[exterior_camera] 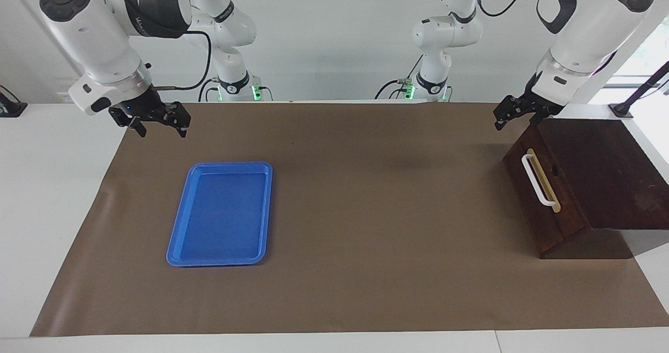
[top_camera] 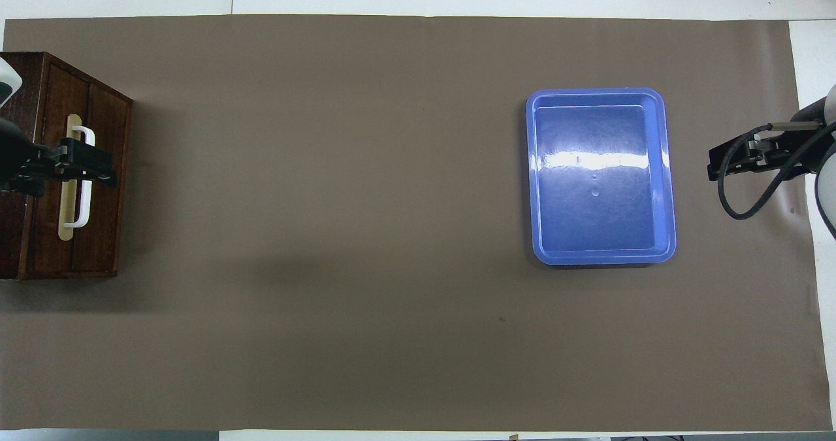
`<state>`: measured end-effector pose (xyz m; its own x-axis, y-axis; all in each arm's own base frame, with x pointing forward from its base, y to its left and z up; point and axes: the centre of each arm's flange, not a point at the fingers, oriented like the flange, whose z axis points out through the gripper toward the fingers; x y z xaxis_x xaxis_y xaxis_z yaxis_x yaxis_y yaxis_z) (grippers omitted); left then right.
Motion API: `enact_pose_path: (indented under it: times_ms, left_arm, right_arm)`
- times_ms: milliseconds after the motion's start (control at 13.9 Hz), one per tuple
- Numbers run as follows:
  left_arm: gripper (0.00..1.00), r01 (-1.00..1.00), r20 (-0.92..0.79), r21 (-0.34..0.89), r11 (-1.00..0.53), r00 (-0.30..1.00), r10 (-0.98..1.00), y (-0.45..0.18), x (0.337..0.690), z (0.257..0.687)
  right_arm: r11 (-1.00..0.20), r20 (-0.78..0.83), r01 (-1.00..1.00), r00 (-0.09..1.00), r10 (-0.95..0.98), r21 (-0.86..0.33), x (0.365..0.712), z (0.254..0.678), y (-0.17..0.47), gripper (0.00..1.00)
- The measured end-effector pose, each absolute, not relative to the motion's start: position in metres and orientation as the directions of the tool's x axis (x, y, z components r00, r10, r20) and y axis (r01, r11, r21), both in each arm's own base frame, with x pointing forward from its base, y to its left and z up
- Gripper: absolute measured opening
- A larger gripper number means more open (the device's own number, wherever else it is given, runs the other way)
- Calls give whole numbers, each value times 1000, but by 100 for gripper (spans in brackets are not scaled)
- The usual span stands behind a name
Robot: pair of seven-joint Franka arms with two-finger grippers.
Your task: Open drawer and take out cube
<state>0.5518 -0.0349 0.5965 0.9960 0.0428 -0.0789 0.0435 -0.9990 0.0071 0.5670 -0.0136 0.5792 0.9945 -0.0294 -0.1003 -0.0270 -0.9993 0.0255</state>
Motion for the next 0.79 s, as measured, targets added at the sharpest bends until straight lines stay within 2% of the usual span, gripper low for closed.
enact_pose_path:
  times_ms: [577,794]
  left_arm:
    - [100,42,-53,4,-999,998,42,-34,555,598]
    - [100,-6,-4,-97,-995,1000,-6,-42,561,585]
  right_arm:
    - [-999,-100,-27,995,-29,25,567,579,-14,100]
    - [-999,-100,-27,995,-29,25,567,579,-14,100]
